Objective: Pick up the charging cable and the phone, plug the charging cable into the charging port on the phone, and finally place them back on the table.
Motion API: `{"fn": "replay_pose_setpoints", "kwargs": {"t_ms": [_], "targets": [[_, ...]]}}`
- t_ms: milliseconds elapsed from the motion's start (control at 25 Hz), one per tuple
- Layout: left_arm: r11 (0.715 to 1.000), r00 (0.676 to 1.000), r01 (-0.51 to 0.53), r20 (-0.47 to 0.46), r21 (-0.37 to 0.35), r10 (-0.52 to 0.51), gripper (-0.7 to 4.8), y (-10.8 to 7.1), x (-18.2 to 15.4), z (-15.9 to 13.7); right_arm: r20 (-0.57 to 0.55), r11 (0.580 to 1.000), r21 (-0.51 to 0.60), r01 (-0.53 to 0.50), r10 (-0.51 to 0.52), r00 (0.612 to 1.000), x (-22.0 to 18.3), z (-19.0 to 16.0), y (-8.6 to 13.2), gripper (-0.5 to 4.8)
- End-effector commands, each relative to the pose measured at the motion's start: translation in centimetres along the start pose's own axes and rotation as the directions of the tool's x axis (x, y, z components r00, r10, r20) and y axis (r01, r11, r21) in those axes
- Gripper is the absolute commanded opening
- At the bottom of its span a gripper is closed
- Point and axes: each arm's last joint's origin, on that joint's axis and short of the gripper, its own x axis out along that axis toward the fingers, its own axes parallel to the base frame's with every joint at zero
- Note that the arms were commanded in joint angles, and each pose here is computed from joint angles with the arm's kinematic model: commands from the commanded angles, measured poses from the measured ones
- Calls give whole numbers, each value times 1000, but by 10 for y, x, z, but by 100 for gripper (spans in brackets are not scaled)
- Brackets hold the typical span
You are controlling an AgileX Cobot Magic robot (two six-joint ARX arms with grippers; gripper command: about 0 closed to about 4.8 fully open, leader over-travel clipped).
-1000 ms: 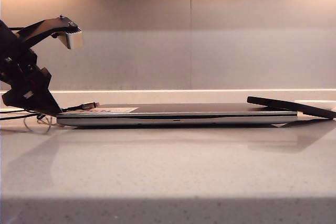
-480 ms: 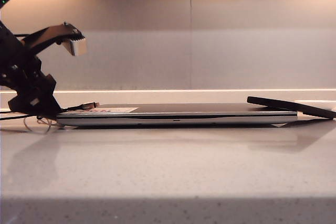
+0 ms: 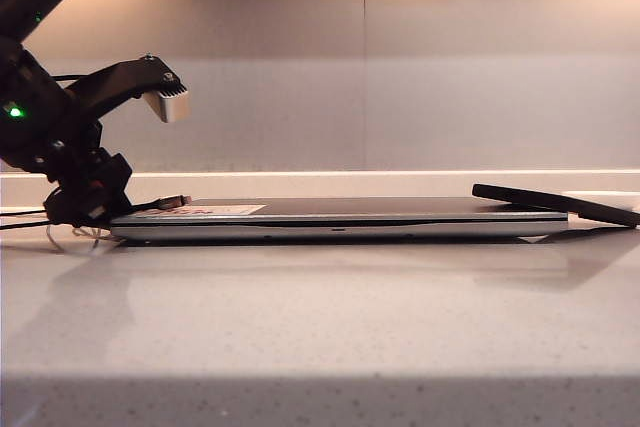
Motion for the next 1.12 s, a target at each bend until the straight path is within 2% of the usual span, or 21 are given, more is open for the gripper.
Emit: {"fn": "replay_pose_setpoints", "kwargs": {"t_ms": [40, 200, 240, 440, 600, 800, 920, 1120], "targets": [[997, 996, 74, 43, 2, -74, 208, -6, 3, 2, 26, 1000, -4, 2, -2, 1000, -1, 4, 0, -4], [998, 996, 56, 67, 3, -56, 6, -4, 2, 4, 34, 1000, -4, 3, -3, 999, -1, 5, 0, -3], [999, 996, 52, 75, 2, -52, -5, -4, 2, 5, 40, 1000, -4, 4, -4, 999, -1, 5, 0, -3], [999, 995, 40, 88, 1, -40, -6, -2, 0, 7, 45, 1000, -4, 7, -7, 999, -1, 6, -1, -4], [1000, 989, -9, 147, 0, 9, -6, 5, -16, 16, 45, 1000, -4, 9, -8, 999, -1, 6, -1, -4], [987, 971, -41, 228, -157, 76, -6, 21, -43, 34, 45, 1000, -4, 10, -10, 999, -1, 6, -1, -4], [964, 967, -19, 239, -266, 85, -6, 27, -50, 41, 45, 1000, -4, 10, -10, 999, -1, 6, -1, -4], [918, 962, 16, 255, -396, 93, -6, 29, -57, 45, 45, 1000, 12, 11, -11, 999, -1, 6, -1, -4]]}}
